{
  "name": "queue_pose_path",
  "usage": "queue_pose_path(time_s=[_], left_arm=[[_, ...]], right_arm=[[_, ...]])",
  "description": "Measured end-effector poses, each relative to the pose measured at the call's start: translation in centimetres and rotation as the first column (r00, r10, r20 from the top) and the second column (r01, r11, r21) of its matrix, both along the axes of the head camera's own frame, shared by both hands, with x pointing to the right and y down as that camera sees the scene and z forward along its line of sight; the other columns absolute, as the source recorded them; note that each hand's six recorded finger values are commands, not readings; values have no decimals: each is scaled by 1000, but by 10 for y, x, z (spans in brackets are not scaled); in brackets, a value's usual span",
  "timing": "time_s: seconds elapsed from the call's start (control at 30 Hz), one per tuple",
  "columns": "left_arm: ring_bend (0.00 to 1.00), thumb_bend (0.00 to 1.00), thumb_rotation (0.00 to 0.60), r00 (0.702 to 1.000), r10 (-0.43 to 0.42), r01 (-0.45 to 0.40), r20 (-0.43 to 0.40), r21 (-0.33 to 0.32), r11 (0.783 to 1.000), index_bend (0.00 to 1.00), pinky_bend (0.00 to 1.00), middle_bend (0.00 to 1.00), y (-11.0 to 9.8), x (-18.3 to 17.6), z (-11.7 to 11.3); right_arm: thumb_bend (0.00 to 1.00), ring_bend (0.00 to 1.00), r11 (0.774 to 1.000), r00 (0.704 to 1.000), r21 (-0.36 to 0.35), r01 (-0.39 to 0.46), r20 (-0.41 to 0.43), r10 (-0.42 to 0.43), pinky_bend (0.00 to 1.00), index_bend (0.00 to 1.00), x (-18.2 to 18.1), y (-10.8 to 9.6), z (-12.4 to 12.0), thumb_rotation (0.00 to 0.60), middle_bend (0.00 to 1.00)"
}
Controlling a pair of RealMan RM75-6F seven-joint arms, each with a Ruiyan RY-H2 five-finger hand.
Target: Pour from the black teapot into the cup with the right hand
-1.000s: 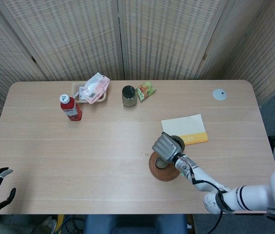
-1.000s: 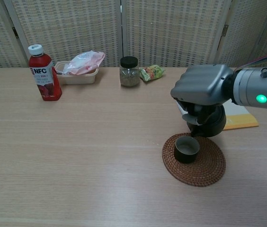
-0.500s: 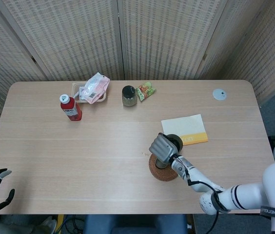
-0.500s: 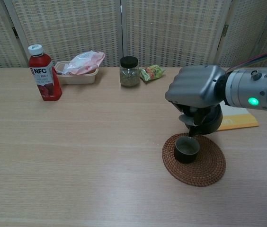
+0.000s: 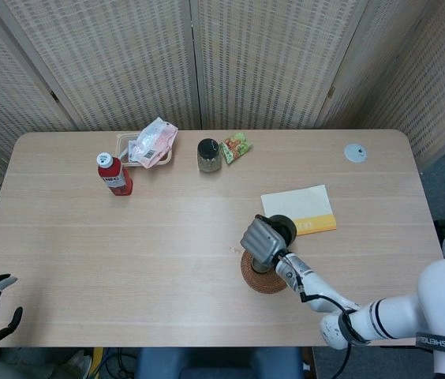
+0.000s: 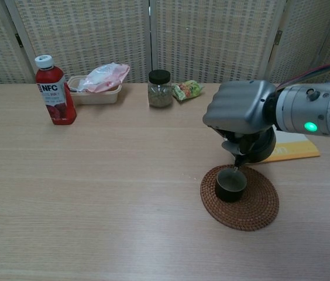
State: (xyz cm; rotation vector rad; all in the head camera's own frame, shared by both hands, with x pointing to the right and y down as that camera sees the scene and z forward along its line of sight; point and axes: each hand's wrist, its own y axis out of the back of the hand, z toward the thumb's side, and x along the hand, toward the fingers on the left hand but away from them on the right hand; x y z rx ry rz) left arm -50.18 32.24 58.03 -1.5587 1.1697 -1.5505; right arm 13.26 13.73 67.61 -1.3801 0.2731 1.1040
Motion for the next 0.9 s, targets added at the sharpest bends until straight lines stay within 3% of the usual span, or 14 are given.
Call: queue_pose_path(time_s=[0.9], left_arm=[[212,362,600,1000,-2,2,0,4,1000,248,79,198,1,0,-1]], right_arm=[[571,909,999,999,34,41,-37,-40,501,994,-4,2,-6,439,934]])
